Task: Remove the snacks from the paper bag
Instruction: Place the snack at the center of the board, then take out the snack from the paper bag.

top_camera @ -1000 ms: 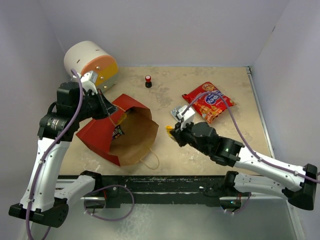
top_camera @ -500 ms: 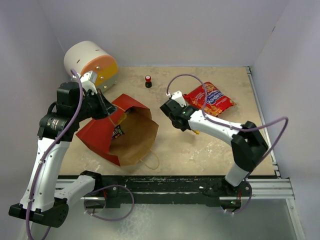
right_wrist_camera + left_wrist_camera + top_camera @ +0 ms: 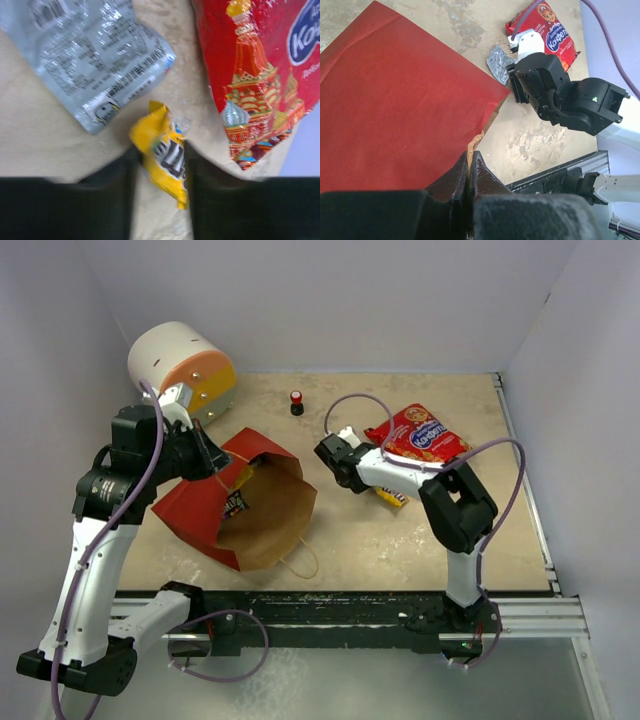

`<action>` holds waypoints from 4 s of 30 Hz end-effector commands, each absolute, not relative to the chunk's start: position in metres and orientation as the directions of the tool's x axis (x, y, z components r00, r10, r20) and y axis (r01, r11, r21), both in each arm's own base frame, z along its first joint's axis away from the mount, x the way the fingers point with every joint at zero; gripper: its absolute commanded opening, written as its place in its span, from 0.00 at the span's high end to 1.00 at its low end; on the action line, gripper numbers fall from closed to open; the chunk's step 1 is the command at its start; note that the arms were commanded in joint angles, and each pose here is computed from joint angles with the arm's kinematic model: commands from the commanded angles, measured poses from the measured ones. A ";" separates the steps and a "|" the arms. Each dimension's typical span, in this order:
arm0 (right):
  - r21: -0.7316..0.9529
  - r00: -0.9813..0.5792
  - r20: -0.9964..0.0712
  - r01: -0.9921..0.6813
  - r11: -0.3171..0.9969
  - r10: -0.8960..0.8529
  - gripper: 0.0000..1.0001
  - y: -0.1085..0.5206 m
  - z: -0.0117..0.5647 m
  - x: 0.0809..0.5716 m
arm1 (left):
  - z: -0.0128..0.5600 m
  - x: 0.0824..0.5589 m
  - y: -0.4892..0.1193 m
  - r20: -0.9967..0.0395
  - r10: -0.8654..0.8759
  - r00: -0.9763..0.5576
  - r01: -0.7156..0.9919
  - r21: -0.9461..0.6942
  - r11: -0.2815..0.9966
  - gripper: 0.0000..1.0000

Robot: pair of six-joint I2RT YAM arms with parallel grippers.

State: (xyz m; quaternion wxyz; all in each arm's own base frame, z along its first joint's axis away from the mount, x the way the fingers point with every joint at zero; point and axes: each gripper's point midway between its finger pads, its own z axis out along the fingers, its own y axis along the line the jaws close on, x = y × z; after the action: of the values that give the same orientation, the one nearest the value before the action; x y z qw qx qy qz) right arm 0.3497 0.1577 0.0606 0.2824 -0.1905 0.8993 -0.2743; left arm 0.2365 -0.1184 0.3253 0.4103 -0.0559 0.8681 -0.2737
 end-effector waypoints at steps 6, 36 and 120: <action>-0.328 -0.671 -0.620 -0.250 0.911 -0.407 0.27 0.200 0.143 0.347 | 0.342 0.234 -0.119 -0.710 -0.338 -0.617 0.155 -0.531 0.833 1.00; -0.679 0.669 -0.699 -0.732 -0.061 -0.253 0.27 0.416 0.193 0.192 | 0.326 0.232 -0.125 -0.626 -0.342 -0.701 0.101 -0.561 0.821 1.00; 0.153 -0.282 -0.926 -0.887 0.435 -0.251 1.00 0.339 0.216 0.153 | 0.352 0.249 -0.125 -0.691 -0.366 -0.623 0.141 -0.559 0.817 1.00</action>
State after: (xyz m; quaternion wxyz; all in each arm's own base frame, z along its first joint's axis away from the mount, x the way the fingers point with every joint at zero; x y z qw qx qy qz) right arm 0.1442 0.3839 0.2052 0.4561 -0.5159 0.6178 0.3796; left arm 0.2317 -0.1232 0.3380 0.3935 -0.0645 0.8703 -0.2892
